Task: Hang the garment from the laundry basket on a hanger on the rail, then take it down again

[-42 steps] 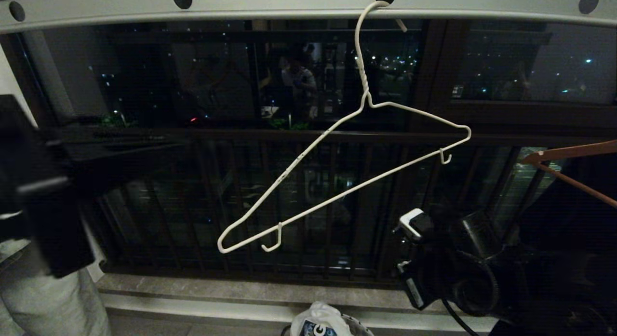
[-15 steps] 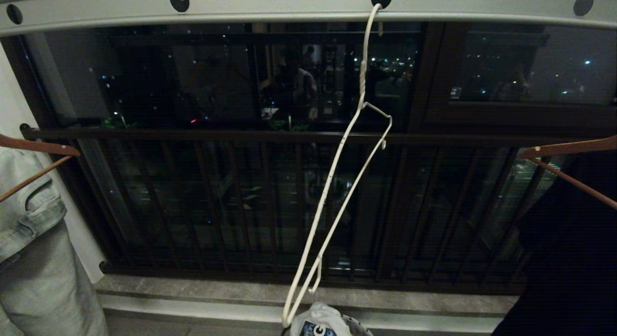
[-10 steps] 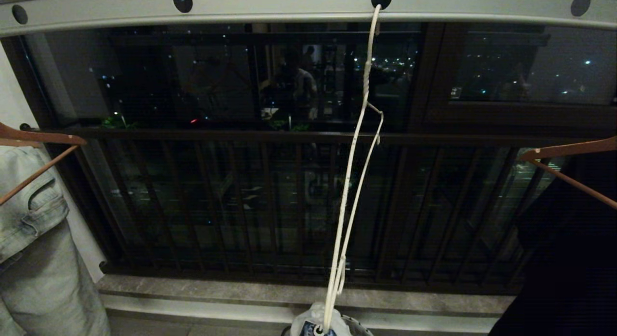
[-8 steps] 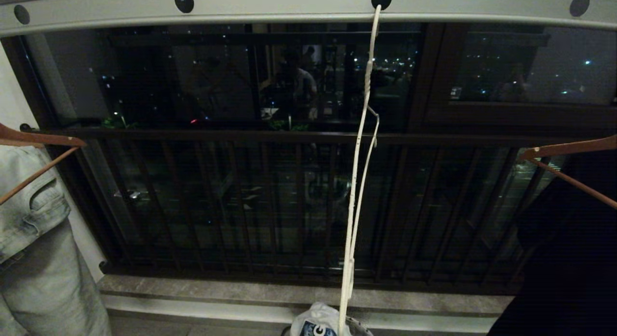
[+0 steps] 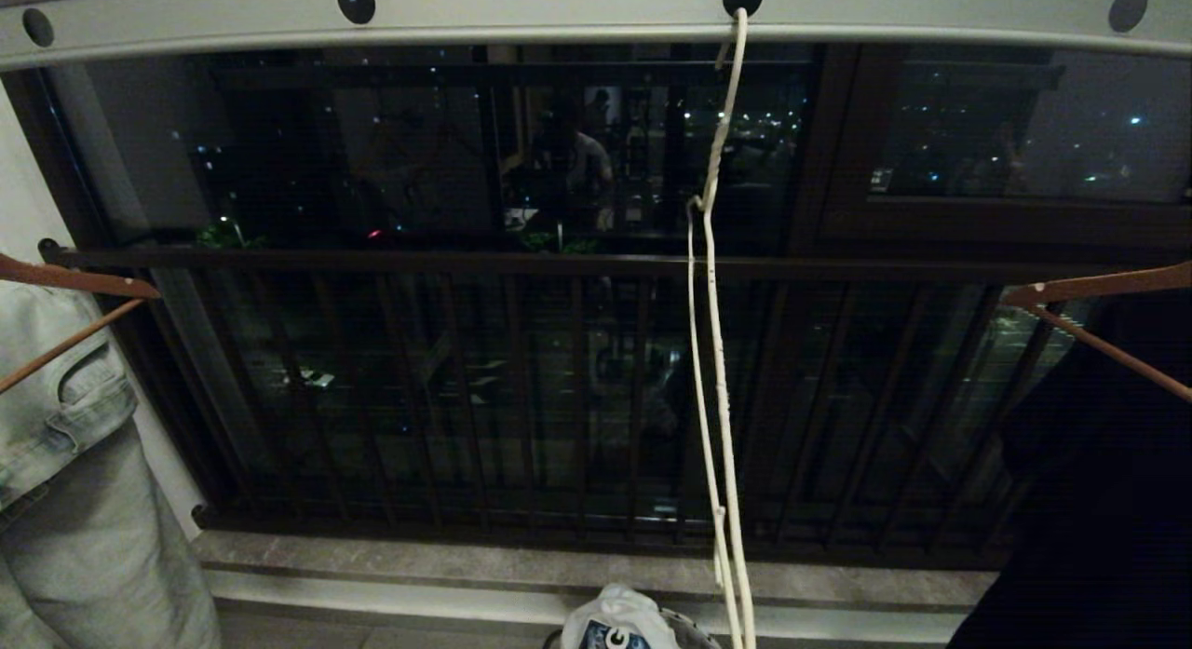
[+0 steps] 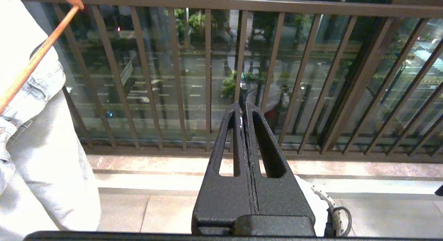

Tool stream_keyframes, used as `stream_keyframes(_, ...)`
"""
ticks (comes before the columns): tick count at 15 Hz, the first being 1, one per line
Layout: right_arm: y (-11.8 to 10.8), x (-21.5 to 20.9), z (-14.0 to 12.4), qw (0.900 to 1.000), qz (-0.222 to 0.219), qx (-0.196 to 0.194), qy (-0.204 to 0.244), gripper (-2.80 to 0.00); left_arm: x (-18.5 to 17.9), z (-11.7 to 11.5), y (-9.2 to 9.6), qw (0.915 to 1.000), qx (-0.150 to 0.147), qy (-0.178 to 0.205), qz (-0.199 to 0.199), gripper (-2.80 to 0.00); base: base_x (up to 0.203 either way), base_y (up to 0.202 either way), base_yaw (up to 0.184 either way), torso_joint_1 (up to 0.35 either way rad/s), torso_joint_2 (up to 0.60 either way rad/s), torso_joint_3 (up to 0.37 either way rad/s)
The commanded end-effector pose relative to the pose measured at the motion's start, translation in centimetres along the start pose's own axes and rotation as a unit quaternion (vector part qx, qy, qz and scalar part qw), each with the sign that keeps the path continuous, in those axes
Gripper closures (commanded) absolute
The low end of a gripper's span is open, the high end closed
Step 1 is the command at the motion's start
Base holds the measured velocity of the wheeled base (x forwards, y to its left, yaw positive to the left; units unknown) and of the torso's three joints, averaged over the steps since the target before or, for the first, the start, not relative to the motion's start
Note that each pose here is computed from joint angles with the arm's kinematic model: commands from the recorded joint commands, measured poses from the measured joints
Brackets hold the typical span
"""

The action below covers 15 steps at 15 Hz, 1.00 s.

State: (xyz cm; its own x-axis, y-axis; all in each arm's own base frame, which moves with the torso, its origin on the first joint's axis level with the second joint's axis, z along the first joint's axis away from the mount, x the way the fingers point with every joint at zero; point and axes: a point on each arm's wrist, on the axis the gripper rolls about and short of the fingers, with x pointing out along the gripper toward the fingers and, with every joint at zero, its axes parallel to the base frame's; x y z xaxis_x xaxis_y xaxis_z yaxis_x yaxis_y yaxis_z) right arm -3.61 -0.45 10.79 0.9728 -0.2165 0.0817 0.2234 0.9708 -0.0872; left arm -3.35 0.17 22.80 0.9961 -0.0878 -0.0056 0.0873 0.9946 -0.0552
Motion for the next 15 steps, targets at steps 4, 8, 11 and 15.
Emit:
stream_keyframes(4,0.1,0.2,-0.4,1.000,0.000,-0.003,0.005,0.00,0.3,-0.6,0.0,0.9998,-0.002,0.014,0.012,0.00,0.000,0.000,0.000,0.000,0.00,0.000)
stream_keyframes(8,0.1,0.2,-0.7,1.000,0.000,-0.002,0.010,0.00,-0.7,-1.4,-0.4,0.9996,-0.003,0.018,0.022,0.00,0.000,0.000,0.000,0.000,0.00,0.000)
stream_keyframes(11,0.1,0.2,-0.4,1.000,-0.001,0.000,-0.003,0.00,-0.7,-3.3,-0.8,0.9992,-0.008,0.037,0.012,0.00,0.000,0.000,0.000,0.000,0.00,0.000)
stream_keyframes(15,0.2,0.4,-0.7,1.000,0.006,0.007,-0.004,0.00,0.2,-5.2,-0.5,0.9983,-0.011,0.056,0.013,0.00,0.000,0.000,0.000,0.000,0.00,0.000)
